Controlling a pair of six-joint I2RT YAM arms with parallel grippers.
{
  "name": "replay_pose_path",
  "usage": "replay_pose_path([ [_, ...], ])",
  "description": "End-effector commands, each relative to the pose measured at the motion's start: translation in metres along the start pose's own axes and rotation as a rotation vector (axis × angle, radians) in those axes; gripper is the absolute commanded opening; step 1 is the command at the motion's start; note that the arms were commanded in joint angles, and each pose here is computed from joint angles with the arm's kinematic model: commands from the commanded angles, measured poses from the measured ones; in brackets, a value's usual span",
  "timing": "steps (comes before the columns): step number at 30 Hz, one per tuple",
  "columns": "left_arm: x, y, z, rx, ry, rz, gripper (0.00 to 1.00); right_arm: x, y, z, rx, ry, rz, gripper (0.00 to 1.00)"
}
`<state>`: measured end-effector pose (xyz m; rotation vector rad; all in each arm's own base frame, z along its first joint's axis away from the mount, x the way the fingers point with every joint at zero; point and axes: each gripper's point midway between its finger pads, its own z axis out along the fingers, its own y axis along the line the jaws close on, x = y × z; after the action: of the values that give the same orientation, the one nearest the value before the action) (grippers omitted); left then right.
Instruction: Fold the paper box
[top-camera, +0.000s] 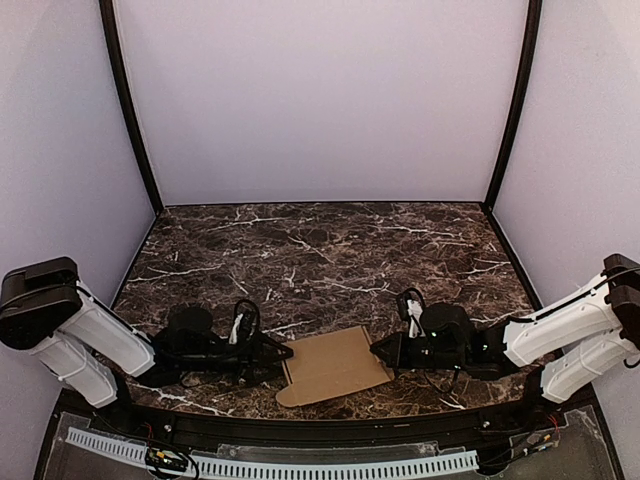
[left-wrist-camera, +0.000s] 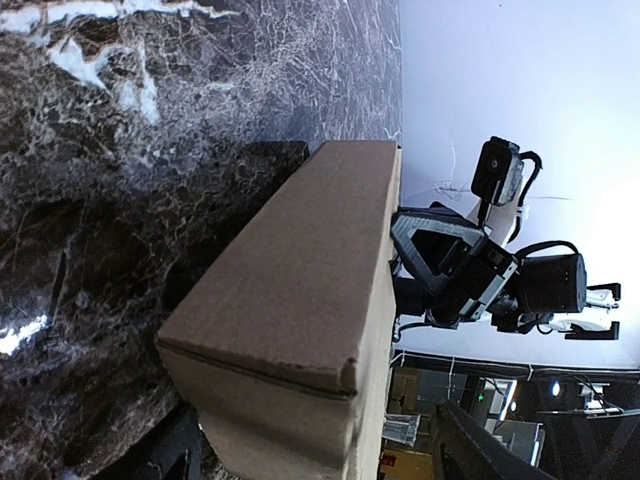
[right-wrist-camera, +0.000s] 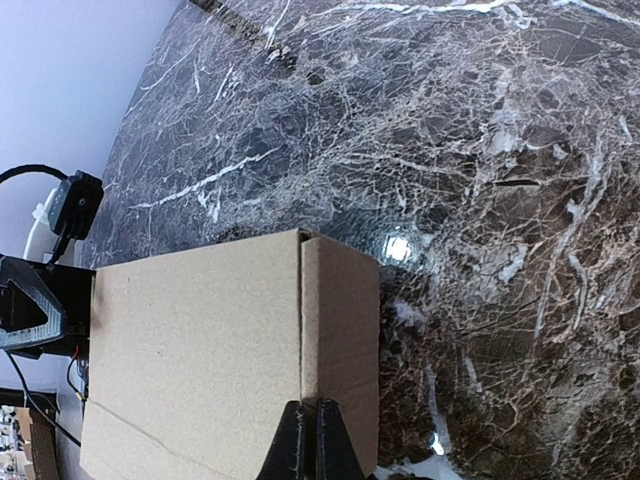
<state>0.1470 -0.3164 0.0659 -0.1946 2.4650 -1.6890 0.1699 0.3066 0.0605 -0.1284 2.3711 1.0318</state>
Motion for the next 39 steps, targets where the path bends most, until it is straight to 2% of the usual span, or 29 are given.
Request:
replay_pose_path([
  [1,0.003,-0.003,-0.006,-0.016,0.013,0.052,0.78,0.004,-0.007,-0.001,0.016,0.016,-0.012,0.0],
  [14,0.005,0.009,-0.008,-0.108,0.03,0.09,0.79,0.008,-0.01,-0.003,0.022,0.028,-0.015,0.0],
  [28,0.001,-0.014,0.011,0.033,0.044,0.033,0.77,0.011,-0.007,0.003,-0.01,0.035,0.002,0.0],
  [33,0.001,-0.018,0.012,0.064,0.043,0.023,0.7,0.012,-0.008,0.003,-0.008,0.036,0.003,0.0],
  [39,0.002,-0.024,0.01,0.092,0.048,0.012,0.5,0.013,-0.01,0.003,-0.003,0.036,0.005,0.0],
])
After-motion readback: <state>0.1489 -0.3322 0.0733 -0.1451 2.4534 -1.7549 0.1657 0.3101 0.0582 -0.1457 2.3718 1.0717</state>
